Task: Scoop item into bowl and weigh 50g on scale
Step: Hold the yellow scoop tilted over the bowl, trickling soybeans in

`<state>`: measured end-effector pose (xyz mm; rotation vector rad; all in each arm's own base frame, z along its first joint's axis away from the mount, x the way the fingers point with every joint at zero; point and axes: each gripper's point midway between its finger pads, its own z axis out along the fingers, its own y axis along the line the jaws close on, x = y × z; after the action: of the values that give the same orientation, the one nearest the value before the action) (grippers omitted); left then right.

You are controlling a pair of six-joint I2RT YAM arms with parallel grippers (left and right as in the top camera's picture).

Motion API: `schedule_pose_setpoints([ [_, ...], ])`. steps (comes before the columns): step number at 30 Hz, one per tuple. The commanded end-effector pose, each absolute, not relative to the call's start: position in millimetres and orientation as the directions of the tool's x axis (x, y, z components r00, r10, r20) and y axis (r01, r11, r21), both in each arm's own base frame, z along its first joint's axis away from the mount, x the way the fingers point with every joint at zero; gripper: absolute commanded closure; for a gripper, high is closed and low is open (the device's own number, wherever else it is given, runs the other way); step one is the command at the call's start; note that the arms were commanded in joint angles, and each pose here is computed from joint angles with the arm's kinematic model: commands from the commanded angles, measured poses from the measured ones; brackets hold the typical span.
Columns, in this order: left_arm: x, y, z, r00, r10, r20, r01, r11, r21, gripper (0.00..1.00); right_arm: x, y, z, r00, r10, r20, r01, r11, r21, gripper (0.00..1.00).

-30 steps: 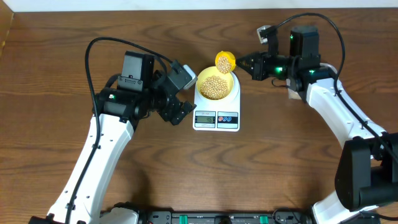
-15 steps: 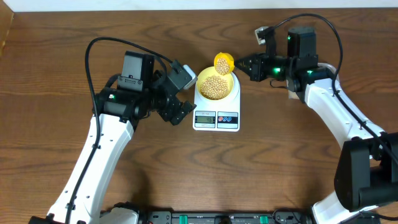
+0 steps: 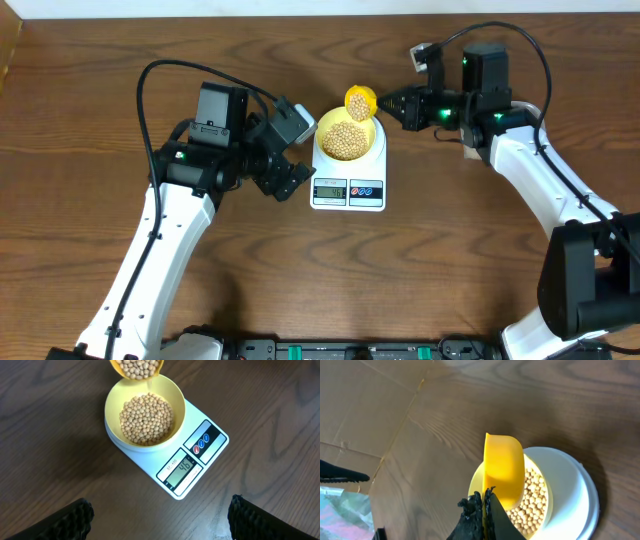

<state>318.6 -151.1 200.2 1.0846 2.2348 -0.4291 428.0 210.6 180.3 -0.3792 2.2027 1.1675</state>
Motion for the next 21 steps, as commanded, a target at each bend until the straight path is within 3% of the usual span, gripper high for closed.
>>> schedule_pose_setpoints([
  [1, 317, -148, 196, -0.478, 0.599, -0.642, 0.79, 0.612, -0.017, 0.12, 429, 214, 186, -0.754, 0.024, -0.657, -0.534, 0.56, 0.633, 0.99],
  [21, 317, -148, 196, -0.479, 0.599, -0.642, 0.79, 0.613, -0.018, 0.12, 423, 215, 179, -0.761, -0.007, -0.649, -0.538, 0.567, 0.624, 0.99],
])
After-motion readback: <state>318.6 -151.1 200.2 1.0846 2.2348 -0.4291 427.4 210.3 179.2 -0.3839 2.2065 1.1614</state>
